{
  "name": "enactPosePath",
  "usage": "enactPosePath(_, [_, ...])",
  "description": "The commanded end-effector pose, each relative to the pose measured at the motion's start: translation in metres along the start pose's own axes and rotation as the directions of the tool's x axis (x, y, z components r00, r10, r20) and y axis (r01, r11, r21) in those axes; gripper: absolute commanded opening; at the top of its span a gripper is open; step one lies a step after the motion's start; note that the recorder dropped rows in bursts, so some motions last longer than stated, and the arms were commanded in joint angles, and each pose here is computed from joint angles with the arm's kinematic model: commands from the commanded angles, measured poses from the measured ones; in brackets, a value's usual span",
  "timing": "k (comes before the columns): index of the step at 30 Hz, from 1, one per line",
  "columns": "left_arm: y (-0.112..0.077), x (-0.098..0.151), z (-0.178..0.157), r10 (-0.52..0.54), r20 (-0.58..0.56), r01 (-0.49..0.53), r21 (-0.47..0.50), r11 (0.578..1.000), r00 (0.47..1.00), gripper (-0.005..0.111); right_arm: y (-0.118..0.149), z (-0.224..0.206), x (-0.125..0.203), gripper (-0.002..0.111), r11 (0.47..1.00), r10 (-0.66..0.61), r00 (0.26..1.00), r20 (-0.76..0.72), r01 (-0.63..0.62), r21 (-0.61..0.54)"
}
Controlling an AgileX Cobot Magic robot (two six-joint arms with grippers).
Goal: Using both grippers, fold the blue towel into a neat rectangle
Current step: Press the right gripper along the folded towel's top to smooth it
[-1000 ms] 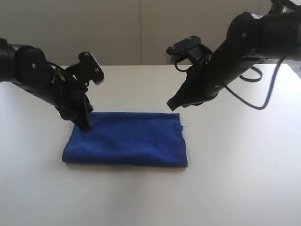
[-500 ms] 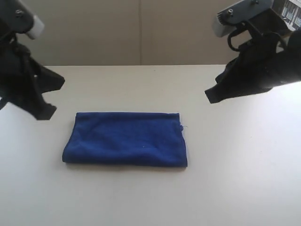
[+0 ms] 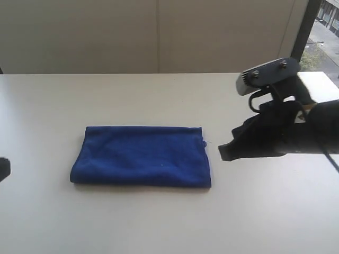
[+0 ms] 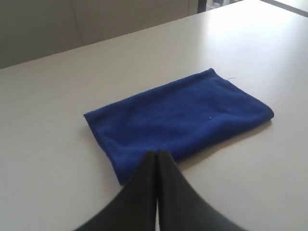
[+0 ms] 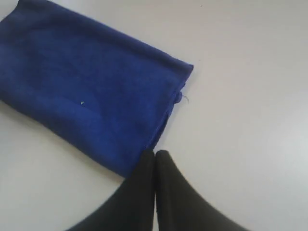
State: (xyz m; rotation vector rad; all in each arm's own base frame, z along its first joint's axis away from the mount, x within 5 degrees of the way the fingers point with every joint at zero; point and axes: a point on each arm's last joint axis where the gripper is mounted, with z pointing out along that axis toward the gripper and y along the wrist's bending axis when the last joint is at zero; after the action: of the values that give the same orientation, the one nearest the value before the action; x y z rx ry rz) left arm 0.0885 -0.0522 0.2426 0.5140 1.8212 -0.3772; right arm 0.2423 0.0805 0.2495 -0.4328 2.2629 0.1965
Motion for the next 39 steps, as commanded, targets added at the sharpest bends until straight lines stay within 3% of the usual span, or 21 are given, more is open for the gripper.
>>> enactPosePath(1, [0.004,0.032,-0.004,-0.103,0.05,0.105,-0.056,0.993,0.993,0.0,0.009,0.032,-0.016,0.0,0.999,-0.033,0.999,0.003,0.033,-0.02])
enactPosePath(7, [0.004,0.071,-0.001,-0.131,-0.033,0.128,-0.077,0.989,0.991,0.0,0.02,0.089,-0.049,0.0,0.998,-0.047,0.999,-0.02,0.046,-0.053])
enactPosePath(13, [0.002,0.074,-0.001,-0.076,-0.071,0.072,-0.055,0.996,0.995,0.0,0.026,0.157,-0.059,0.0,0.995,-0.022,0.985,-0.171,0.004,-0.104])
enactPosePath(19, [0.002,0.074,-0.001,-0.024,-0.074,0.02,-0.052,0.998,0.997,0.0,0.034,0.206,-0.044,0.0,0.985,-0.017,0.956,-0.292,-0.034,-0.169])
enactPosePath(25, [0.002,0.074,-0.001,-0.024,-0.074,0.02,-0.052,0.998,0.997,0.0,0.038,0.218,-0.031,0.0,0.975,-0.061,0.935,-0.348,-0.018,-0.22])
enactPosePath(39, [0.002,0.074,-0.001,-0.026,-0.072,0.022,-0.053,0.998,0.997,0.0,0.024,0.218,-0.026,0.0,0.936,-0.345,0.866,-0.361,0.292,-0.195])
